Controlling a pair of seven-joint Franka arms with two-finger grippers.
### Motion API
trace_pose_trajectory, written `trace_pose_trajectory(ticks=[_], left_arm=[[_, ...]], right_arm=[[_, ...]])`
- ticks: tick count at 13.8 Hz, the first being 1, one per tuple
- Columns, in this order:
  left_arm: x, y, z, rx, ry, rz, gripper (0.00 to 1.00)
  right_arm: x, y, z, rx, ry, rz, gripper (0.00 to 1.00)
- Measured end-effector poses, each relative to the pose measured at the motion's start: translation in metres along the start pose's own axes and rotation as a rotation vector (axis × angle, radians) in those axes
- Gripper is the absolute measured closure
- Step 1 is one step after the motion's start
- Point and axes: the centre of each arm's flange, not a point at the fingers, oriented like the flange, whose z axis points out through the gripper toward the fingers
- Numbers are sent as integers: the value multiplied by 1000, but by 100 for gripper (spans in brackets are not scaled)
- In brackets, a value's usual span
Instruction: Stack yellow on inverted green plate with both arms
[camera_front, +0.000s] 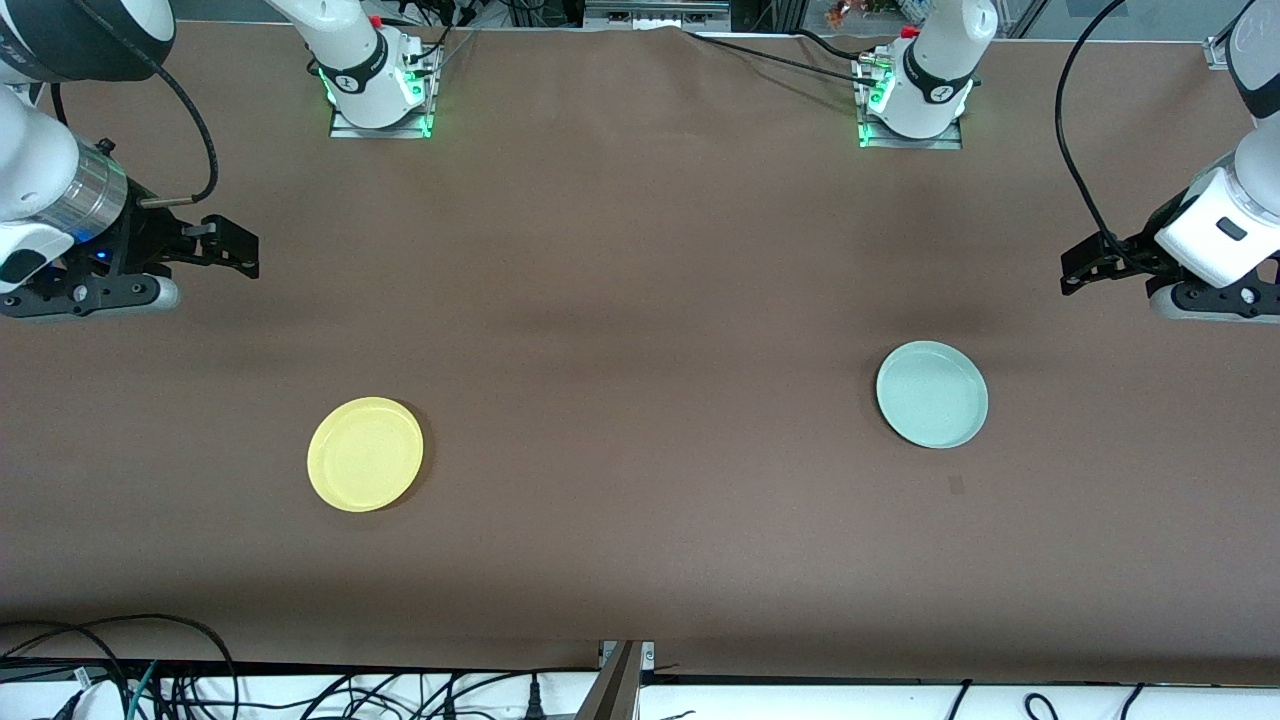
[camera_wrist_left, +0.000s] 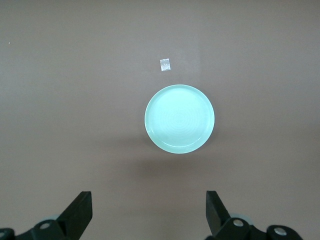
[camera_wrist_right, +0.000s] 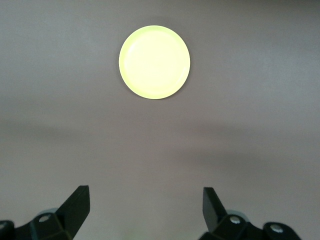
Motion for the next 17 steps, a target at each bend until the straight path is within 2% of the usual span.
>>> trace_pose_trajectory(ticks=[5,10,14,17], left_arm=[[10,2,27,-3,-55,17,0],[35,-33,112,-37,-174,179,0],[64,-49,177,-49,-133,326,0],[72,-47,227,-43,-92,360,0]], right_arm=[[0,0,0,0,0,0,0],[0,-6,0,1,0,-12,0],[0,-12,0,1,1,-21,0],[0,-12,0,1,2,-21,0]])
